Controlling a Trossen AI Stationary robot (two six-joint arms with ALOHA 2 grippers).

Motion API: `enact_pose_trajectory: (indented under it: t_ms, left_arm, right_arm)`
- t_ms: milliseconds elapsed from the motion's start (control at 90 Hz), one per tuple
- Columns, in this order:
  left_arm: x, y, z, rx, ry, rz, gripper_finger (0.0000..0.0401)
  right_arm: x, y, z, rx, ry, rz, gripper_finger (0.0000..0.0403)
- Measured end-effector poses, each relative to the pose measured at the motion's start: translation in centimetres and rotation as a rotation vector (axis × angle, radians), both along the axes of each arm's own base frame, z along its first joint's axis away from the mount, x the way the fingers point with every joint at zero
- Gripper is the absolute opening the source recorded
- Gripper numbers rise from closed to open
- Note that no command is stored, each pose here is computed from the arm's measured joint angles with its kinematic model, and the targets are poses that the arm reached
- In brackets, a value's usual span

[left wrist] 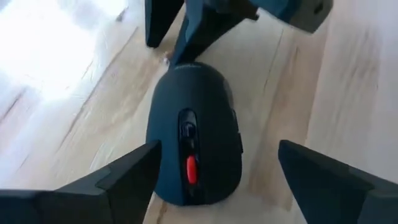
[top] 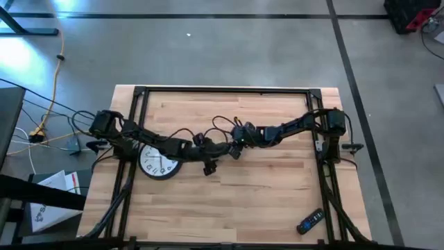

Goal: Insert battery
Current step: Insert the black battery into the black computer mouse

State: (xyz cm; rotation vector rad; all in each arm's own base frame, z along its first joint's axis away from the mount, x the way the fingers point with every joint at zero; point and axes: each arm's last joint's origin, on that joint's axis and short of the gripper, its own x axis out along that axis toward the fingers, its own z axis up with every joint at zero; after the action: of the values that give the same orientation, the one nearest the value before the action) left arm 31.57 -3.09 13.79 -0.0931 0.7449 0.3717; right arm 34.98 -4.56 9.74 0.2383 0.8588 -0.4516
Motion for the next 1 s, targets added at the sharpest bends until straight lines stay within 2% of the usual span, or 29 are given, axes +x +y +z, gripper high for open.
enact_pose_trajectory:
  t_ms: [133, 489, 611, 756, 1000]
  left_arm:
    - [-0.3, 0.9, -0.7, -0.034, -0.090, -0.025, 0.0317]
    - [-1.7, 1.3, -3.0, -0.001, -0.222, -0.046, 0.0317]
    - [-1.3, 1.3, -4.1, 0.017, -0.230, -0.059, 0.0317]
    - [-1.2, 2.1, -5.7, 0.006, -0.213, -0.014, 0.0317]
    - [-1.0, 2.2, -6.5, 0.002, -0.229, -0.022, 0.0317]
  right_arm:
    - [0.0, 0.0, 0.0, -0.002, -0.006, 0.003, 0.0168]
    - [0.2, 0.0, 0.1, -0.004, -0.024, 0.011, 0.0175]
    - [0.2, 0.0, 0.1, -0.001, -0.028, 0.009, 0.0175]
    - [0.2, 0.0, 0.1, 0.002, -0.031, 0.010, 0.0175]
    - [0.2, 0.0, 0.1, 0.006, -0.033, 0.010, 0.0175]
